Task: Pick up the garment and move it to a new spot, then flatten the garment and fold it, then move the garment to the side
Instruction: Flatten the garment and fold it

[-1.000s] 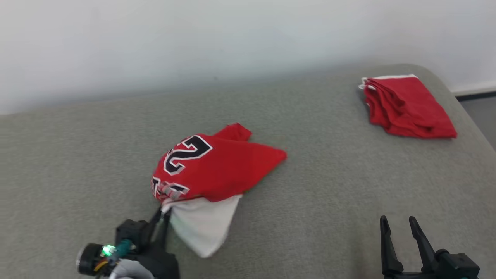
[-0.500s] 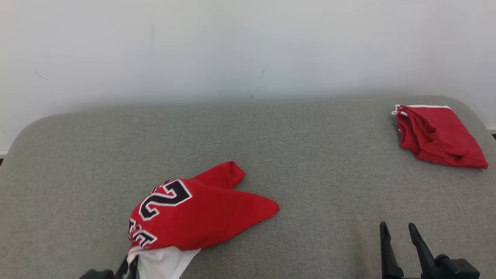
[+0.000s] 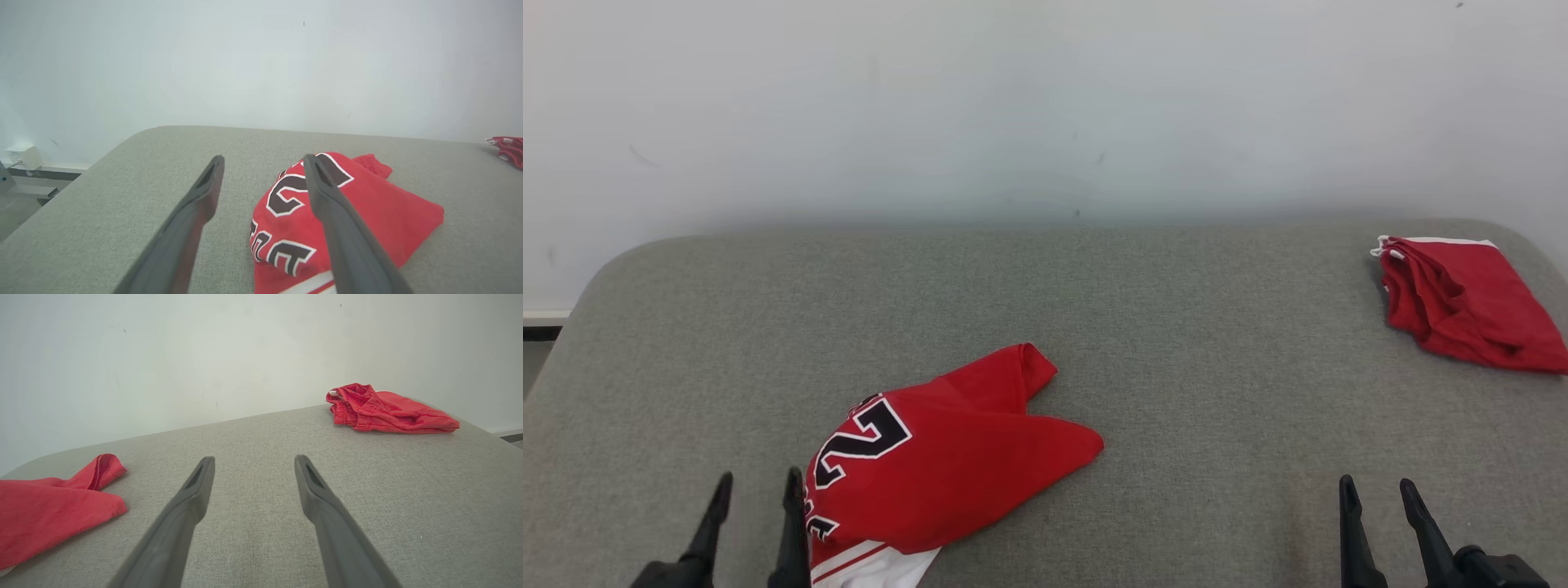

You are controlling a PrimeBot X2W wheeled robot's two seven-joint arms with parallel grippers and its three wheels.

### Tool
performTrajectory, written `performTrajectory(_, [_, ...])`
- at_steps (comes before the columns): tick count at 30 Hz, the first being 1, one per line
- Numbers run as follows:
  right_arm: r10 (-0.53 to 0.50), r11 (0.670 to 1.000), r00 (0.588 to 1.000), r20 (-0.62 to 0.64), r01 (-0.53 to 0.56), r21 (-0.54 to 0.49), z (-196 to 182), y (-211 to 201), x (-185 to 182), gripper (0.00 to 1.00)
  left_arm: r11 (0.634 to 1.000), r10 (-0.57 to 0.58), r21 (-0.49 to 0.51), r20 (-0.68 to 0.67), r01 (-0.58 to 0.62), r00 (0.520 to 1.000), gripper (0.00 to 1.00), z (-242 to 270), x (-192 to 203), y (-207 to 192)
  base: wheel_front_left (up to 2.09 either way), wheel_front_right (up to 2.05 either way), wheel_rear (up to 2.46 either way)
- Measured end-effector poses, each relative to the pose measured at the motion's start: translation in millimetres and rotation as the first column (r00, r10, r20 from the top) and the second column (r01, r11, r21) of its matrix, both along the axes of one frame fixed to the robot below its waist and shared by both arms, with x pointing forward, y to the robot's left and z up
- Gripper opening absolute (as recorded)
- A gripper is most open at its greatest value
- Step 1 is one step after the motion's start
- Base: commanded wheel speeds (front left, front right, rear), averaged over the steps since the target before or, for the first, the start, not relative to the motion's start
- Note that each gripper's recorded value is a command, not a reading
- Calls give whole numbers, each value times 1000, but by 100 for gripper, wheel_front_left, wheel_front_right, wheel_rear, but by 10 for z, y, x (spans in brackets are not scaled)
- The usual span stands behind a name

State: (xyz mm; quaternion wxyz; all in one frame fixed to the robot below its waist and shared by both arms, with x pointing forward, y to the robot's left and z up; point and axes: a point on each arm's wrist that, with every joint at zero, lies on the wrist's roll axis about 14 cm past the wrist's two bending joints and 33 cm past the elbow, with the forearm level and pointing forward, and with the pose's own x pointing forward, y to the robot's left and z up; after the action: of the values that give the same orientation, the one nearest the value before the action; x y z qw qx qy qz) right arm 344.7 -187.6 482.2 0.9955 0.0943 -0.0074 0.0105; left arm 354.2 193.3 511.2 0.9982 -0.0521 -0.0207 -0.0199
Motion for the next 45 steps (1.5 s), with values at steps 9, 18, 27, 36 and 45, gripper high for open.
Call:
performTrajectory(9, [11, 1000, 1000, -1, -11, 0, -3, 38, 7, 100, 997, 78, -3, 156, -79, 985, 100, 425, -6, 191, 0, 0, 0])
performTrajectory(18, [1, 1000, 1000, -22, -1, -7, -70, 2, -13, 100, 999, 33, -24, 136, -30, 990, 100, 329, -22, 133, 0, 0, 0])
performTrajectory(27, [101, 995, 994, -45, -102, -11, -140, 326, 50, 100, 999, 44, -24, 113, -42, 993, 100, 225, -103, 173, 0, 0, 0])
performTrajectory(36, [338, 937, 941, -12, -337, -89, 114, 1038, 551, 100, 996, 86, -33, 121, -82, 989, 100, 234, -179, 281, 0, 0, 0])
performTrajectory(45, [483, 856, 868, -116, -496, -146, 55, 1635, 1030, 100, 989, 144, -55, 126, -138, 982, 100, 249, -249, 416, 0, 0, 0])
